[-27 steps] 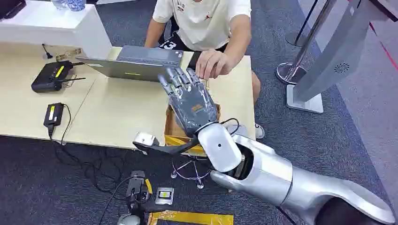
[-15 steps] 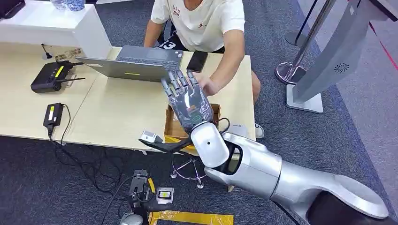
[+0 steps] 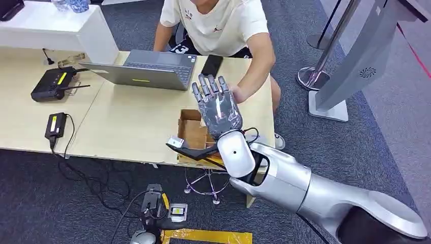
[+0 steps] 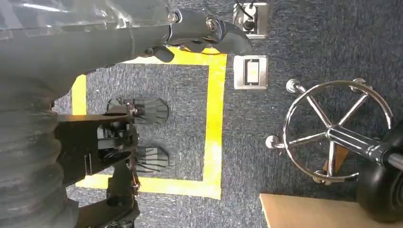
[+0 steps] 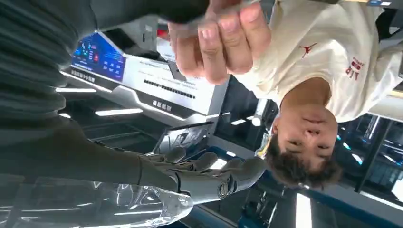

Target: Pass the card to the sensor for recognition and then transmit it.

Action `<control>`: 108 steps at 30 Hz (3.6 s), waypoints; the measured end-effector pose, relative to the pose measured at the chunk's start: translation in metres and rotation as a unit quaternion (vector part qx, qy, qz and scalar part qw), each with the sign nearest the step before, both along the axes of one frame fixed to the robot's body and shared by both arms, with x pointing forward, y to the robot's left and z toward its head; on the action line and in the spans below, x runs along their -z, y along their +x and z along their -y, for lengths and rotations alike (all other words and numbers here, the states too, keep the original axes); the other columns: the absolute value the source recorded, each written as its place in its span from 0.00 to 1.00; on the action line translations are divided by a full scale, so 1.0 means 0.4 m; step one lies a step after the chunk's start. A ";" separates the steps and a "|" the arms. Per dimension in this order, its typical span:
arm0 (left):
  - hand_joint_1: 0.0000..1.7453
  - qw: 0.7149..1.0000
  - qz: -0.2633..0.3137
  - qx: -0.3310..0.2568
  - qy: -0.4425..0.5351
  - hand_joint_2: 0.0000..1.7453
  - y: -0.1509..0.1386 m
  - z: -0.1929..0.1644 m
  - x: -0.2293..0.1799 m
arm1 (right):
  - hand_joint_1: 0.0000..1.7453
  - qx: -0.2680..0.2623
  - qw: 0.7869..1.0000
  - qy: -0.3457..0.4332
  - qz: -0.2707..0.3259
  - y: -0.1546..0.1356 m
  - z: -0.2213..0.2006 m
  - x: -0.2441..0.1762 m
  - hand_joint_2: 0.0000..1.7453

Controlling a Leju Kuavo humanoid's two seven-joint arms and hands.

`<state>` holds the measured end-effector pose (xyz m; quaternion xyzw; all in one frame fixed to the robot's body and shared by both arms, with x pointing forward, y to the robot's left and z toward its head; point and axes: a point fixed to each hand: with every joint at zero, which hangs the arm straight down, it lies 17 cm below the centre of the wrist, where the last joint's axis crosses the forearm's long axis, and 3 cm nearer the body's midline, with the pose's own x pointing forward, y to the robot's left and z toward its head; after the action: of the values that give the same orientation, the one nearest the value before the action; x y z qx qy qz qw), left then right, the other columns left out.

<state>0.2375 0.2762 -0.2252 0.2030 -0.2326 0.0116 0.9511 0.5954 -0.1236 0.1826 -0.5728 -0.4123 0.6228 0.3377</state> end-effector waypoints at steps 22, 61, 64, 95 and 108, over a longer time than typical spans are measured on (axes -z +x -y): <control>0.00 1.000 -0.006 -0.002 0.002 1.00 -0.021 -0.004 0.007 | 1.00 0.017 0.999 0.025 0.017 0.005 0.052 0.018 1.00; 0.00 0.998 -0.016 0.045 0.049 1.00 -0.047 -0.063 0.014 | 1.00 0.152 0.976 0.138 -0.069 -0.147 0.330 0.367 1.00; 0.00 0.998 -0.017 0.040 0.051 1.00 -0.052 -0.072 0.015 | 1.00 0.163 0.973 0.145 -0.078 -0.159 0.342 0.388 1.00; 0.00 0.998 -0.015 0.031 0.059 1.00 -0.059 -0.095 0.015 | 1.00 0.181 0.957 0.152 -0.168 -0.273 0.277 0.553 1.00; 0.00 0.997 -0.019 0.039 0.060 1.00 -0.056 -0.086 0.013 | 1.00 0.202 0.949 0.144 -0.193 -0.320 0.313 0.612 1.00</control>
<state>0.2150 0.3107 -0.2304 0.2506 -0.2226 -0.0437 0.9412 0.4675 -0.2490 -0.0624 -0.4577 -0.3002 0.5741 0.6090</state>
